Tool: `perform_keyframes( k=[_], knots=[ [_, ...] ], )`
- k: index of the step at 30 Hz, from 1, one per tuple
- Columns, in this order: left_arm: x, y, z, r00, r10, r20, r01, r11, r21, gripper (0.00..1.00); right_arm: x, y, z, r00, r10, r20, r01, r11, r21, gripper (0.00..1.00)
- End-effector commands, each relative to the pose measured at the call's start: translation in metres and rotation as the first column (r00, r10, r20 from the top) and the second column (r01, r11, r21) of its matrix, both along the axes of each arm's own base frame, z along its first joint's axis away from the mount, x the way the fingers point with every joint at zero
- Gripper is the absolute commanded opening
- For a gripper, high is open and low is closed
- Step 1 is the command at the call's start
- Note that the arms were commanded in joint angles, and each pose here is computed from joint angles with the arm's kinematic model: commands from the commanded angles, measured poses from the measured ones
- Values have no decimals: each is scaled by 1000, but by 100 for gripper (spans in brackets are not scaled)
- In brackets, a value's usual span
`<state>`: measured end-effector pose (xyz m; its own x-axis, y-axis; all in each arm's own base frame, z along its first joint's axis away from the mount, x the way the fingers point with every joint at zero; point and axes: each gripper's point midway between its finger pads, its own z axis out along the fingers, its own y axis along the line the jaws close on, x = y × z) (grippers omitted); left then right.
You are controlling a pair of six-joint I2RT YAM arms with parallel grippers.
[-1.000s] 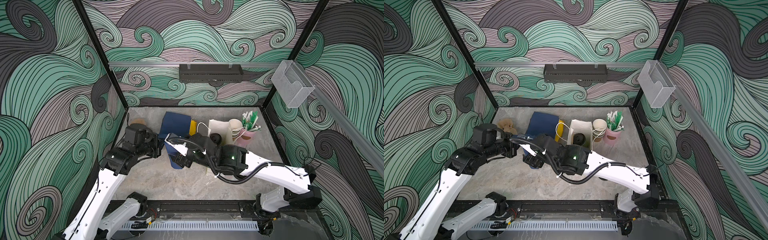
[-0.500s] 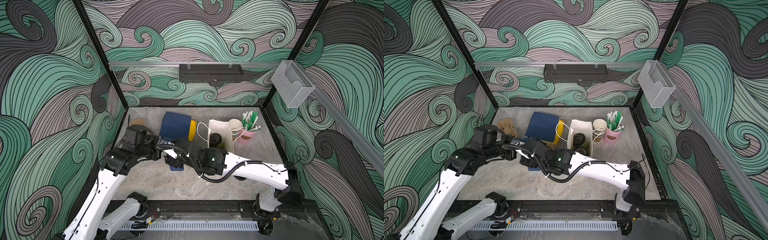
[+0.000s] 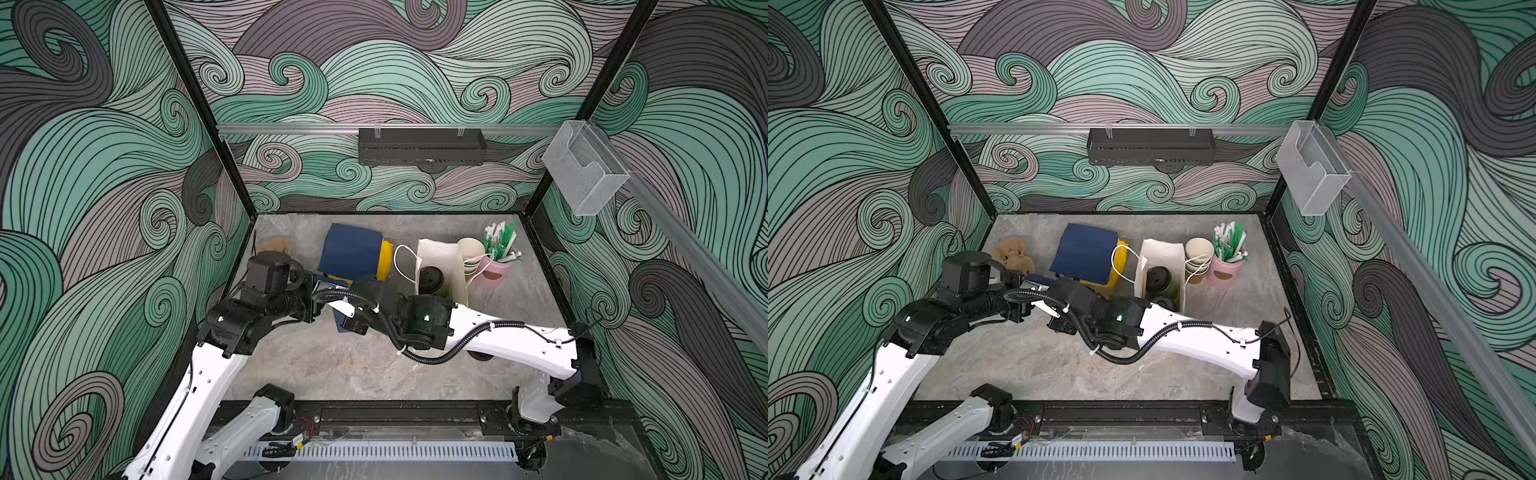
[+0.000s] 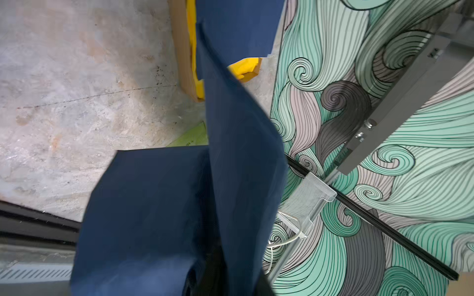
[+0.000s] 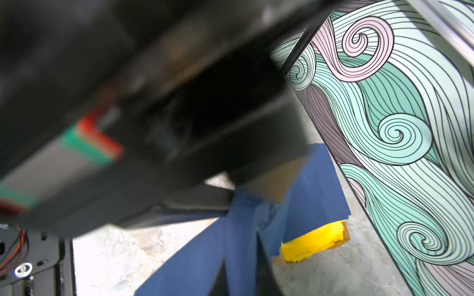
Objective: Pack the takeout coffee
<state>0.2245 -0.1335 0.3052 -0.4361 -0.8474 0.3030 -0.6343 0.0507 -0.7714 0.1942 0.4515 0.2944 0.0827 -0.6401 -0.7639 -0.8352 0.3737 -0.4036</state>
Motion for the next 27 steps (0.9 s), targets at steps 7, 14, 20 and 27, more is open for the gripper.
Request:
perform_keyframes(
  k=[7,14,20,27],
  knots=[
    [15,41,81,908,21,418,-133,962,238,77,-8,-53,52,992,-95,-82,99,994,51,0],
    [18,70,121,798,-139,586,-251,807,534,82,-3,-154,125,916,-368,-163,397,892,217,0],
    [40,48,102,803,-230,550,-161,805,571,81,21,-258,147,714,-670,-204,698,655,289,0],
    [55,23,76,822,-281,495,-47,833,551,80,52,-273,123,609,-759,-230,792,567,226,0]
  ],
)
